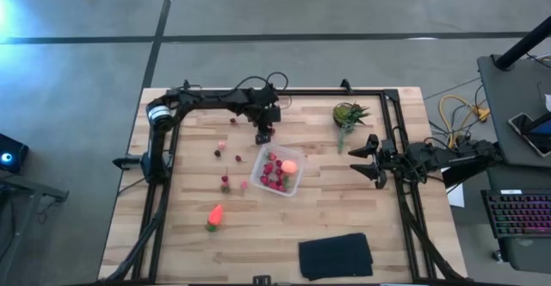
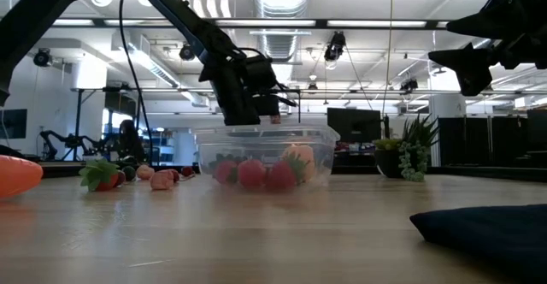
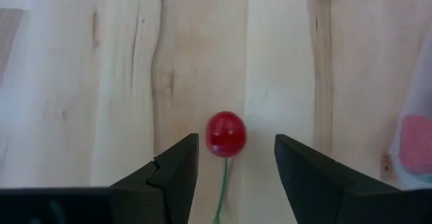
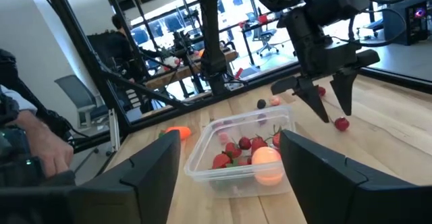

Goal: Pick and placing Produce into tupperware
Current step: Put the red cherry into the transparent bin

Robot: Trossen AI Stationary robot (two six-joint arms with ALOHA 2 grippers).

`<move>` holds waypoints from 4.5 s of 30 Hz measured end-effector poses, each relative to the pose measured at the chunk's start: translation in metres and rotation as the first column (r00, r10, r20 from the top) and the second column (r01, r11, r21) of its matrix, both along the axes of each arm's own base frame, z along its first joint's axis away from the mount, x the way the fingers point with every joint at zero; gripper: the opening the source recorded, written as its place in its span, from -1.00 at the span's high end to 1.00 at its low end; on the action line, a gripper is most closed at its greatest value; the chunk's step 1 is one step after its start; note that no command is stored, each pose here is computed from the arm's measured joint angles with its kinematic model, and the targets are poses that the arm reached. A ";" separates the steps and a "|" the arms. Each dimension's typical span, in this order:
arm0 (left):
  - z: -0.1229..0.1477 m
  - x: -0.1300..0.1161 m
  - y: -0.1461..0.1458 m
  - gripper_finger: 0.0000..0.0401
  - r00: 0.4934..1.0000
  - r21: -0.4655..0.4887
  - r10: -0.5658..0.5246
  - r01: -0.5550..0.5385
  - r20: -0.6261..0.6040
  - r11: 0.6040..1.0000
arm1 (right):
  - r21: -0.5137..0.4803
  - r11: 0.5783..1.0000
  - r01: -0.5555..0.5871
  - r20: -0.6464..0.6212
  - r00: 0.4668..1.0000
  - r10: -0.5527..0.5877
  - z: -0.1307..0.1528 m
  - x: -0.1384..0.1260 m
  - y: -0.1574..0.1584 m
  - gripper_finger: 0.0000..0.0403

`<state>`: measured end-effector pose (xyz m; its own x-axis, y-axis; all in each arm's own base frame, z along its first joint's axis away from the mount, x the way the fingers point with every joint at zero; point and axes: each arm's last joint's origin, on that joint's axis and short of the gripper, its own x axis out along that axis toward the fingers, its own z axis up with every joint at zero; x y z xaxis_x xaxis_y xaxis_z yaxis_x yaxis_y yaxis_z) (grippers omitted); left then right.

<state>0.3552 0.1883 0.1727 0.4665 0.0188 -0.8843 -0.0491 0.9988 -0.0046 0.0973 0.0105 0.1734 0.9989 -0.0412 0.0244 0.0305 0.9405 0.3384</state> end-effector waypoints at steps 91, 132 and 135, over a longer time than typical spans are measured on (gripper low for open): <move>0.091 -0.032 -0.122 -0.17 0.922 0.195 0.381 -0.362 -0.073 0.912 | 0.000 1.000 0.000 0.000 1.000 0.000 0.000 0.000 0.000 -0.22; -0.014 -0.104 0.058 -0.04 0.480 -0.069 0.757 -0.860 -0.443 0.505 | 0.000 1.000 -0.001 0.000 1.000 0.001 0.000 0.000 0.000 -0.21; -0.011 -0.103 0.060 -0.04 0.493 -0.075 0.760 -0.855 -0.422 0.513 | 0.000 1.000 -0.001 0.000 1.000 0.001 0.000 0.000 0.000 -0.22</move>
